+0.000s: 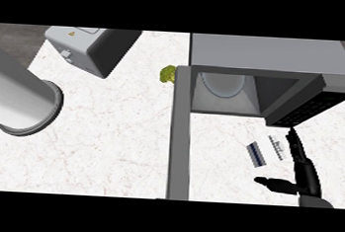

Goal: Pick up the milk, place it into the microwave and close the microwave

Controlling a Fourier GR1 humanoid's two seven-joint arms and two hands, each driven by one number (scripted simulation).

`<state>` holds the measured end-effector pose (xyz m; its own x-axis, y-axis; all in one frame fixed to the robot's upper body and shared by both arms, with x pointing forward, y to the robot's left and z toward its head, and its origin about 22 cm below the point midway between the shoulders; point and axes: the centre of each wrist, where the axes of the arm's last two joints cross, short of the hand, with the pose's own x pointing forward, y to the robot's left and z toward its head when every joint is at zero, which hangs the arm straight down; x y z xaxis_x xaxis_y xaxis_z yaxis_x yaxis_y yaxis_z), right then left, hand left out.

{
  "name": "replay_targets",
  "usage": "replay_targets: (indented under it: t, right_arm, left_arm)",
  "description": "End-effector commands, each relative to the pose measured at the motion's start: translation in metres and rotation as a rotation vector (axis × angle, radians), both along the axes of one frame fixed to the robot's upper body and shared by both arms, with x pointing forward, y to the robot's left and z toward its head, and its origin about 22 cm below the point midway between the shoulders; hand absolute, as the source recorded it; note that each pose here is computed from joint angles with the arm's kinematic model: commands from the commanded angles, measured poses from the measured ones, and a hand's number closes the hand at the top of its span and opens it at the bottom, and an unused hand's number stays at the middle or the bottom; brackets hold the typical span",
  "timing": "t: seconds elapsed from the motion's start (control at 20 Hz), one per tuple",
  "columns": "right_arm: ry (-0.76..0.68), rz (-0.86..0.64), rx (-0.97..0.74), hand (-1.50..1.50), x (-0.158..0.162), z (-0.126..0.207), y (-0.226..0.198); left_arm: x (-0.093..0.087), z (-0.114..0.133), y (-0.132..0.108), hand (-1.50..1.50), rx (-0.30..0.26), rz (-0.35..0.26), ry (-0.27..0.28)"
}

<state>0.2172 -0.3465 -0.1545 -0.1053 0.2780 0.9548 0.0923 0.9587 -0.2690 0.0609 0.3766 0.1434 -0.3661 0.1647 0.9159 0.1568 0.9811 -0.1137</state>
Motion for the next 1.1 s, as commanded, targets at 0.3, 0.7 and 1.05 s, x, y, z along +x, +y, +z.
replay_targets:
  t: [0.3, 0.7, 1.05]
  right_arm:
    - [-0.042, 0.031, 0.125, 1.5, 0.019, 0.002, 0.004]
    - [-0.094, 0.12, 0.106, 1.5, 0.025, -0.009, 0.048]
    - [-0.11, 0.074, 0.165, 1.5, 0.027, -0.013, 0.07]
  left_arm:
    - [-0.003, 0.006, 0.006, -1.5, 0.004, -0.042, -0.006]
    - [0.003, -0.005, -0.001, -1.5, -0.019, -0.042, 0.01]
    - [-0.01, 0.002, 0.0, -1.5, 0.001, -0.035, 0.008]
